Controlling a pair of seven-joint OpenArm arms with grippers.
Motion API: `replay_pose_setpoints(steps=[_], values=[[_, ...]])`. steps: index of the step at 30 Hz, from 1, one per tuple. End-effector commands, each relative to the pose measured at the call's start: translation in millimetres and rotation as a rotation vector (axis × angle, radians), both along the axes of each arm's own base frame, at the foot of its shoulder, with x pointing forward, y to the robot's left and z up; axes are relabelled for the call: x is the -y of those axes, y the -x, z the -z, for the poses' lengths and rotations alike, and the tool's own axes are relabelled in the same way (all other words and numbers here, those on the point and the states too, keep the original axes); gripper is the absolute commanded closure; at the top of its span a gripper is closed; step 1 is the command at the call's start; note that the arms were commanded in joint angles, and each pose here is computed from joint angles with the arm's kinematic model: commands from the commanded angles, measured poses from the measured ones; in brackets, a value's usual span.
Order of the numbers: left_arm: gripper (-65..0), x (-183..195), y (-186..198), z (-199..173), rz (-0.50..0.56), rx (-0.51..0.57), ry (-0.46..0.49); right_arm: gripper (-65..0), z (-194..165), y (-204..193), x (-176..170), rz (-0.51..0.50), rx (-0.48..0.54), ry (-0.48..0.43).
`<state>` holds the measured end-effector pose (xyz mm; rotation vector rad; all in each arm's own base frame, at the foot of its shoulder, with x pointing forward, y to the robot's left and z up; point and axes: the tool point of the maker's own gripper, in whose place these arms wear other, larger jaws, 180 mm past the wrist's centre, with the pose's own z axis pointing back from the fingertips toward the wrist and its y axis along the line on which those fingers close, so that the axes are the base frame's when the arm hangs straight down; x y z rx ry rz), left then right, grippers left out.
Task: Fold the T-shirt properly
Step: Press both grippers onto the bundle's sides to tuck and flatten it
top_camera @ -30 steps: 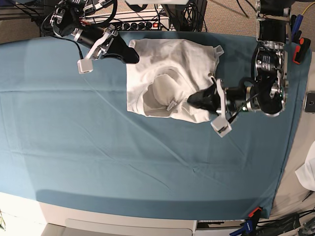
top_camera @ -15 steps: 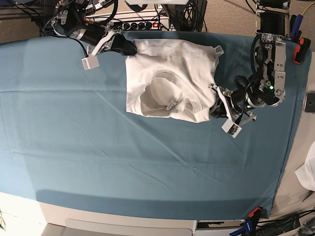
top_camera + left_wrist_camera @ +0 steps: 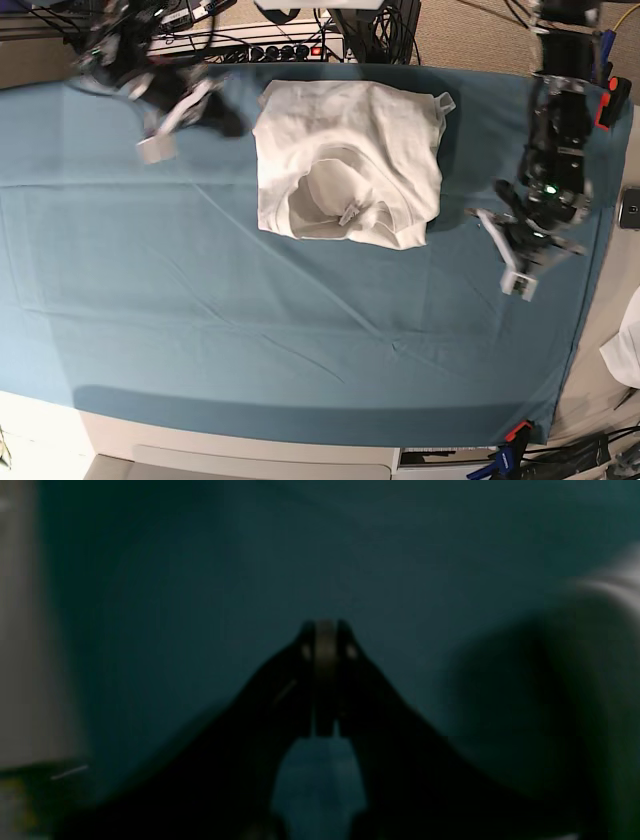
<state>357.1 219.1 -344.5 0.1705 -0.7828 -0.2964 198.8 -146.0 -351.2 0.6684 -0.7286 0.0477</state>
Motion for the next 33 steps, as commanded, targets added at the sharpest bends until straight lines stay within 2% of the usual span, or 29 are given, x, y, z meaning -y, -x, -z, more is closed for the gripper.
replay_pose_setpoints(steps=[1,3,4,6,8,10,13,15,17,20,24,29,31,33], values=[[0.0,-18,-10,-20,-0.023,0.06,-0.046,0.0,-19,-14,14,0.033,0.082,0.024],[0.0,-33,-10,-26,-0.037,0.062,-0.077,0.0,-36,-32,40,0.103,0.157,0.069],[0.0,-35,-9,-28,-0.031,0.058,-0.062,0.0,-45,-39,52,0.135,0.193,0.081],[0.0,-20,-4,-26,0.046,0.013,0.039,0.0,-60,-52,65,0.179,0.252,0.089],[0.0,20,9,-24,0.222,-0.052,0.205,0.0,-72,-61,62,0.177,0.298,0.058],[0.0,64,29,-30,0.415,-0.106,0.369,0.0,-81,-66,44,0.124,0.328,-0.008],[0.0,115,61,-50,0.66,-0.146,0.548,0.0,-81,-66,4,-0.011,0.313,-0.074],[0.0,137,79,-64,0.785,-0.152,0.637,0.0,-78,-65,-25,-0.096,0.3,-0.108],[0.0,151,93,-72,0.863,-0.165,0.705,0.0,-76,-61,-53,-0.174,0.287,-0.145],[0.0,162,115,-74,0.912,-0.221,0.807,0.0,-71,-57,-86,-0.255,0.266,-0.162],[0.0,166,136,-58,0.885,-0.281,0.856,0.0,-61,-59,-110,-0.298,0.249,-0.129],[0.0,171,156,-45,0.859,-0.33,0.904,0.0,-41,-70,-122,-0.327,0.187,-0.155],[0.0,172,160,-39,0.848,-0.346,0.899,0.0,-30,-79,-124,-0.322,0.148,-0.183],[0.0,169,156,-28,0.808,-0.338,0.847,0.0,-20,-90,-124,-0.311,0.113,-0.208]])
